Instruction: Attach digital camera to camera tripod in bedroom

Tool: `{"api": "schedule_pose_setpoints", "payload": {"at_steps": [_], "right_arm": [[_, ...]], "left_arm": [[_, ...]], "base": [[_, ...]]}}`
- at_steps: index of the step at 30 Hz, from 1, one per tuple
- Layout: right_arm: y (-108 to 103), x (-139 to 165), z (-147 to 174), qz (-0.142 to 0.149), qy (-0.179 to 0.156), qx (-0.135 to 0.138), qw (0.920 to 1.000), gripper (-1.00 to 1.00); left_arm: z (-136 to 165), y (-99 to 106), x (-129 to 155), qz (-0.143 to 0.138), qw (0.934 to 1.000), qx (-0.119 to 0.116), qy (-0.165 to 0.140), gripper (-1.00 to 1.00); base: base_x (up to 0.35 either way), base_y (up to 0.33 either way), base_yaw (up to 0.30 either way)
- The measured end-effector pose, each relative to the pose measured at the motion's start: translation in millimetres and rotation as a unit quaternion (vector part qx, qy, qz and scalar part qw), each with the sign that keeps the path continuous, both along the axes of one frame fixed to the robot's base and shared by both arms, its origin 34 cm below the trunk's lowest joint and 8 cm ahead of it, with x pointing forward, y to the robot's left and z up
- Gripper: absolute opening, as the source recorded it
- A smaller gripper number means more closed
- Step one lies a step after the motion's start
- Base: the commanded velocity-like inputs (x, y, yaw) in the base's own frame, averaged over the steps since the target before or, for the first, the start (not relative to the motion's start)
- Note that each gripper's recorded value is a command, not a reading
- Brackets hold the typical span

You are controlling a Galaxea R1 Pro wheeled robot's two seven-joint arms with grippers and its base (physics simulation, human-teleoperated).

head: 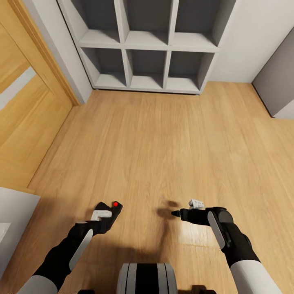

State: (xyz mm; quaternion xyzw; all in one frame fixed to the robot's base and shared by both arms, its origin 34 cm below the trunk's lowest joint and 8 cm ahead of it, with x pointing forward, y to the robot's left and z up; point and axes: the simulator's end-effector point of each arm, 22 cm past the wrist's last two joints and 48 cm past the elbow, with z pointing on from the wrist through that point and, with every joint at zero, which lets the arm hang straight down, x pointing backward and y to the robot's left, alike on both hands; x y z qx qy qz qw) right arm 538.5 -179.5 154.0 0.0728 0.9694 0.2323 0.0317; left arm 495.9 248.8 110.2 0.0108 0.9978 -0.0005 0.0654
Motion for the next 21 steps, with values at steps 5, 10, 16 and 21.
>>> {"api": "schedule_pose_setpoints", "payload": {"at_steps": [5, 10, 16, 21], "right_arm": [[-2, -4, -10, -0.001, 0.004, -0.002, 1.0000, 1.00], [-3, -11, -20, -0.001, 0.013, -0.003, 0.9999, 1.00], [-3, -20, -31, -0.001, 0.026, -0.002, 0.9997, 1.00], [-2, -20, -31, -0.003, 0.026, -0.001, 0.9997, 1.00]], "left_arm": [[-11, 2, -11, -0.001, 0.9999, 0.002, 0.013, 1.00], [-22, 4, -23, -0.004, 0.9996, 0.007, 0.028, 1.00], [-33, 6, -36, -0.009, 0.9990, 0.011, 0.042, 1.00], [-33, 10, -31, -0.032, 0.9988, 0.025, 0.028, 1.00]], "base": [[0.000, 0.000, 0.000], [0.000, 0.000, 0.000], [0.000, 0.000, 0.000], [0.000, 0.000, 0.000]]}}
